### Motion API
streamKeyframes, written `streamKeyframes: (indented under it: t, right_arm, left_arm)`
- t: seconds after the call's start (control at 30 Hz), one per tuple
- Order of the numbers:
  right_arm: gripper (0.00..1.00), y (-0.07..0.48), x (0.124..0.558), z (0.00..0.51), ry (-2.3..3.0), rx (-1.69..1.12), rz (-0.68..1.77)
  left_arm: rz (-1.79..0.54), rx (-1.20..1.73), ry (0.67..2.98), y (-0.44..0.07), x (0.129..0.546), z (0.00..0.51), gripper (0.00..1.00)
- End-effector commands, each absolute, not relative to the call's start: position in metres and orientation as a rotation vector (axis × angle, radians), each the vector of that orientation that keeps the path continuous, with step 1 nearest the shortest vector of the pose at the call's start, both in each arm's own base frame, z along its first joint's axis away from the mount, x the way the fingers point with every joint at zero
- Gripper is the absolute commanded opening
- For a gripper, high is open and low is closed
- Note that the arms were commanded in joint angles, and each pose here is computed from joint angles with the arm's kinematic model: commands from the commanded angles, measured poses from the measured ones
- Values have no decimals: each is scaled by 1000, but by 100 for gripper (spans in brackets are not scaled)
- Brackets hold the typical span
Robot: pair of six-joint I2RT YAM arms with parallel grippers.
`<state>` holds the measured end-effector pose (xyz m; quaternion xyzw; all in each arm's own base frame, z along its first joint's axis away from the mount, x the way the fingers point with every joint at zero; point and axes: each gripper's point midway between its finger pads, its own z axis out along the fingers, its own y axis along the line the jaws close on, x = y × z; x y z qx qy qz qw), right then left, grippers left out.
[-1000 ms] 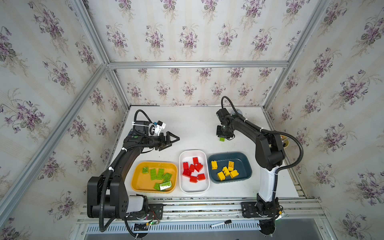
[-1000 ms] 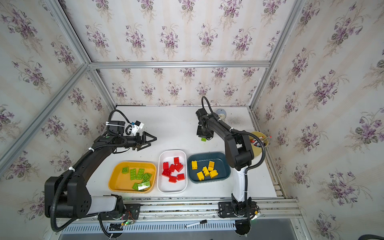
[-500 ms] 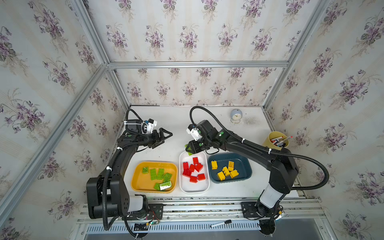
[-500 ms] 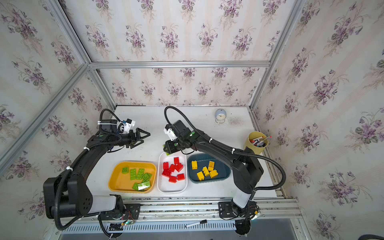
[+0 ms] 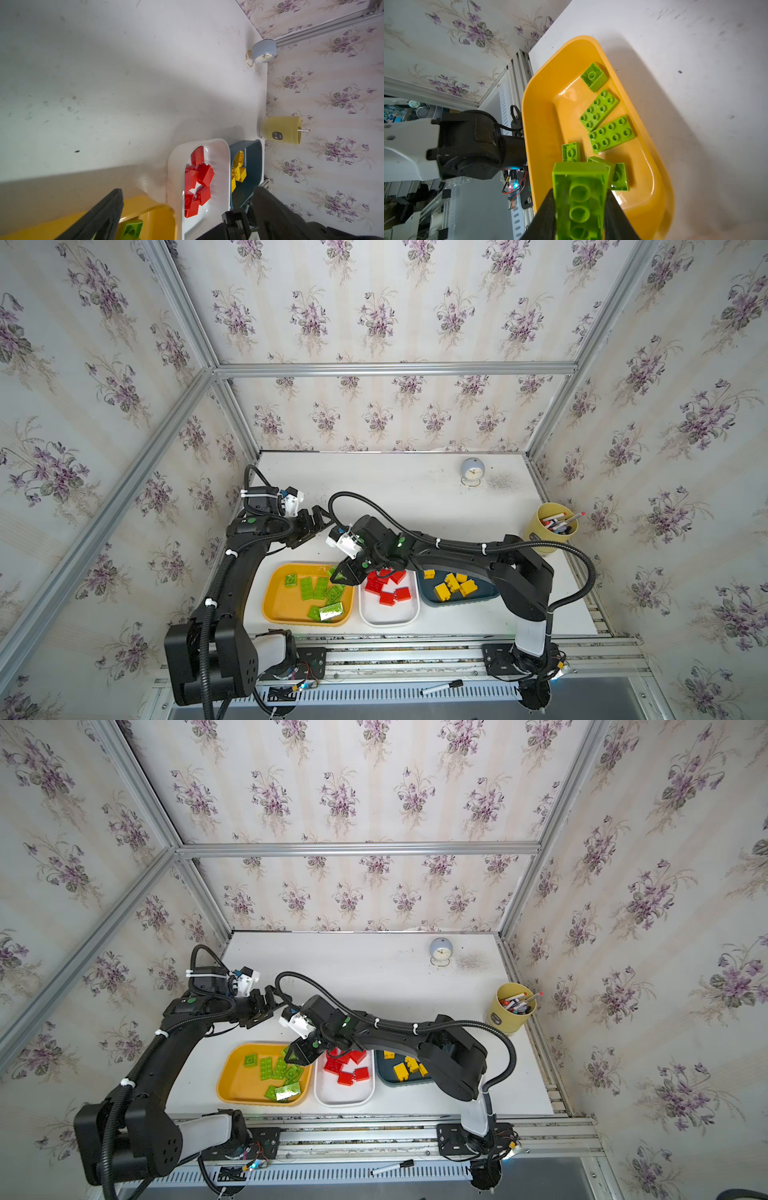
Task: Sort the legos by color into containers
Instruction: 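Carry the lime-green brick with the right gripper and release it into the yellow tray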
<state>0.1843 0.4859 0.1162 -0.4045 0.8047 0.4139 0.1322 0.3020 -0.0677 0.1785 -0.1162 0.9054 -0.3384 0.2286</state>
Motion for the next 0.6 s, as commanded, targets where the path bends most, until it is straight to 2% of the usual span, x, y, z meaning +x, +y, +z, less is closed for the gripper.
streamKeyframes:
  t: [0.0,0.23,0.4,0.57]
  right_arm:
    - [29,500,179,116,2250,-1249,1222]
    - [60,500,189,113,2254,-1249,1148]
    - [65,475,214,144,2230,-1160,1130]
    - [69,420,241,169,2217,-1067,1070]
  left_arm:
    - [-849,-327,2510,-56,292,175,99]
    - [-839,-348,2516,-49,285,168,99]
    - [-788,-348,2520,-42,287,167,99]
    - [-561,-400,2531,-11,296,161,99]
